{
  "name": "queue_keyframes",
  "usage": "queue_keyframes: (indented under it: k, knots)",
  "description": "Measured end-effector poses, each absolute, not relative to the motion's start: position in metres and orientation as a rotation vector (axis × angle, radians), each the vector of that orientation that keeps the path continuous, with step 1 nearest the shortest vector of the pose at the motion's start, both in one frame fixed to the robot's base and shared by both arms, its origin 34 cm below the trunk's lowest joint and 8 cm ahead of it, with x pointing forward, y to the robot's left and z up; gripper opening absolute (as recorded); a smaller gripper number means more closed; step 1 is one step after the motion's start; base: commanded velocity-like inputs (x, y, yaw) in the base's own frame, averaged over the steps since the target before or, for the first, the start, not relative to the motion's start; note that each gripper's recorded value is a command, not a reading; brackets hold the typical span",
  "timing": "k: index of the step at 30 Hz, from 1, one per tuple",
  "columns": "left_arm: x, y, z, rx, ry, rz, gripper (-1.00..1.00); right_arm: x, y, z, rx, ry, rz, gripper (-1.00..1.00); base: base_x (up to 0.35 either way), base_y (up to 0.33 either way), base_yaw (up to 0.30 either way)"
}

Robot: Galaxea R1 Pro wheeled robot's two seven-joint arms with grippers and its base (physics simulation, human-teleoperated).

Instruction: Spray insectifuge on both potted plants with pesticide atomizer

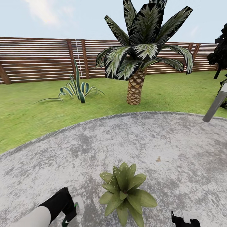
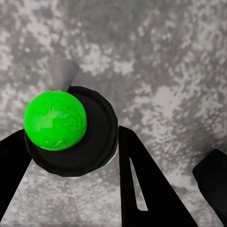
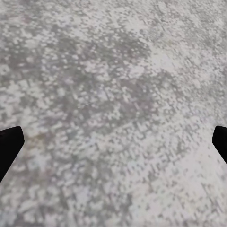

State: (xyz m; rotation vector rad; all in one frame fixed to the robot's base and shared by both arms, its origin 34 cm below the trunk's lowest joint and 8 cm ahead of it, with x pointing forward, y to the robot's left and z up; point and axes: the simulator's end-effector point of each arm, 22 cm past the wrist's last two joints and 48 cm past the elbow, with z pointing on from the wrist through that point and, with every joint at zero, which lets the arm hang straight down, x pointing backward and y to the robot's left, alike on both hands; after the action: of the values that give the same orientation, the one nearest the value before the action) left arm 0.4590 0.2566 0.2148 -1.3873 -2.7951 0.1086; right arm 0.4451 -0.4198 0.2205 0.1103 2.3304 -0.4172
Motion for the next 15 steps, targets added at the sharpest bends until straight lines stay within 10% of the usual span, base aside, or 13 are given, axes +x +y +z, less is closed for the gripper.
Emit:
queue_keyframes:
  k: [15]
  knots:
    - [0.459, 0.258, 0.222, -1.25, -2.785, 0.033, -1.0, 0.445, -0.42, 0.22, 0.11, 2.331, -0.417, 1.0, 0.0, 0.0, 0.0]
